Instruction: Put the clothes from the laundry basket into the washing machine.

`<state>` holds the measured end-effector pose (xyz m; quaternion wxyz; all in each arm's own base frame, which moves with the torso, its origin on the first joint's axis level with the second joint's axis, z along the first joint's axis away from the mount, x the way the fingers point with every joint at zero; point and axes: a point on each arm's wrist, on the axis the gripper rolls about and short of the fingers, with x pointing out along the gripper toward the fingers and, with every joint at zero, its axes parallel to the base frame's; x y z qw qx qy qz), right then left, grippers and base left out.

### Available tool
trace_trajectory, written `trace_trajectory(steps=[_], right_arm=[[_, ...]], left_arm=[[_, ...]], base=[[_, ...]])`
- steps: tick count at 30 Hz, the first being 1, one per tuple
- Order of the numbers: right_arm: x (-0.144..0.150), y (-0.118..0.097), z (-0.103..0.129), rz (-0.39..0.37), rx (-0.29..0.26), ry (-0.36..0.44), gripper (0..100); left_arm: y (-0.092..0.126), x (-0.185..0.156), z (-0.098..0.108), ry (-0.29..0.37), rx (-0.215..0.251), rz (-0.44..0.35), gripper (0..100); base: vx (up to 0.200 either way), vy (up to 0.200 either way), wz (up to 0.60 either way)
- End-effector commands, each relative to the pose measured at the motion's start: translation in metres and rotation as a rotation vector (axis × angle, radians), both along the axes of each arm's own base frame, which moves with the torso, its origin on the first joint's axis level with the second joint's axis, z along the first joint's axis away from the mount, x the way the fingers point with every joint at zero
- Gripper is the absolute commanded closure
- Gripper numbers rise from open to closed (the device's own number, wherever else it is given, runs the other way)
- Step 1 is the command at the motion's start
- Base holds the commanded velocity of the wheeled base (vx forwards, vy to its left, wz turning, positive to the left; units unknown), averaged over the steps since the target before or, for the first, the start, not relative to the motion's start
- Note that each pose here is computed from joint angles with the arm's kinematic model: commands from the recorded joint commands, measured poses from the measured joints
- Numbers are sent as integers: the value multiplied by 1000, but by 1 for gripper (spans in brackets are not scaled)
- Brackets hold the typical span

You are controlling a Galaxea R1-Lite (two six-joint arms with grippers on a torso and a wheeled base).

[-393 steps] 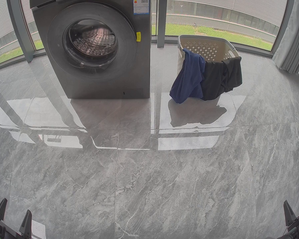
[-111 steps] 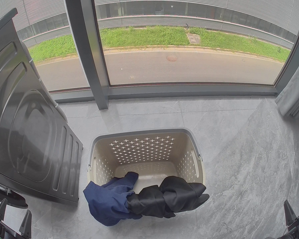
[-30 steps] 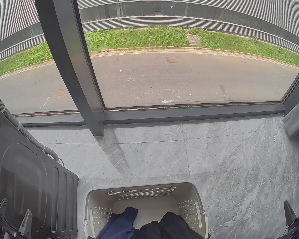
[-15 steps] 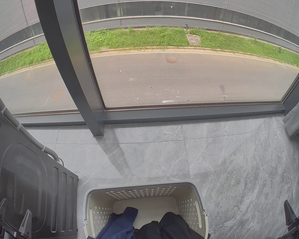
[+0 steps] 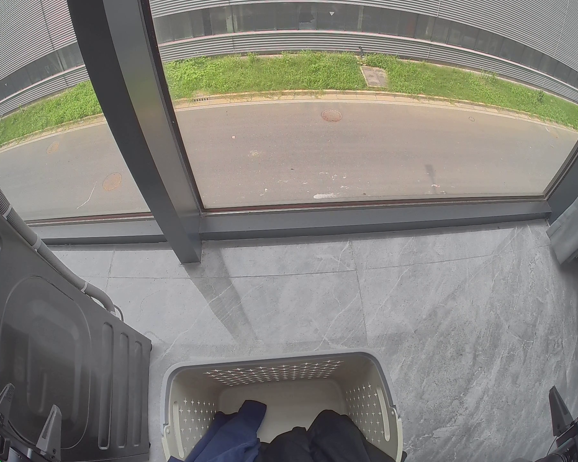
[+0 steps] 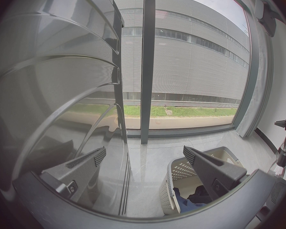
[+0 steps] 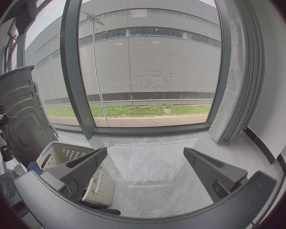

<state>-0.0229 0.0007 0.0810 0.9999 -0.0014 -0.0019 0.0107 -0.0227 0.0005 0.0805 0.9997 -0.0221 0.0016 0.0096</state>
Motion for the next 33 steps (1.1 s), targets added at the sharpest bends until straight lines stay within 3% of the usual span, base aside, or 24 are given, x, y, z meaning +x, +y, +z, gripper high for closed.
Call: trace_trajectory(steps=[1,33], right_arm=[[1,0,-5,0,0,7,0],[0,0,-5,2,-2,4,0]], left_arm=[[0,0,-4,-2,0,1,0],[0,0,-5,-1,0,1,0]], base=[[-200,0,0],[-200,0,0]])
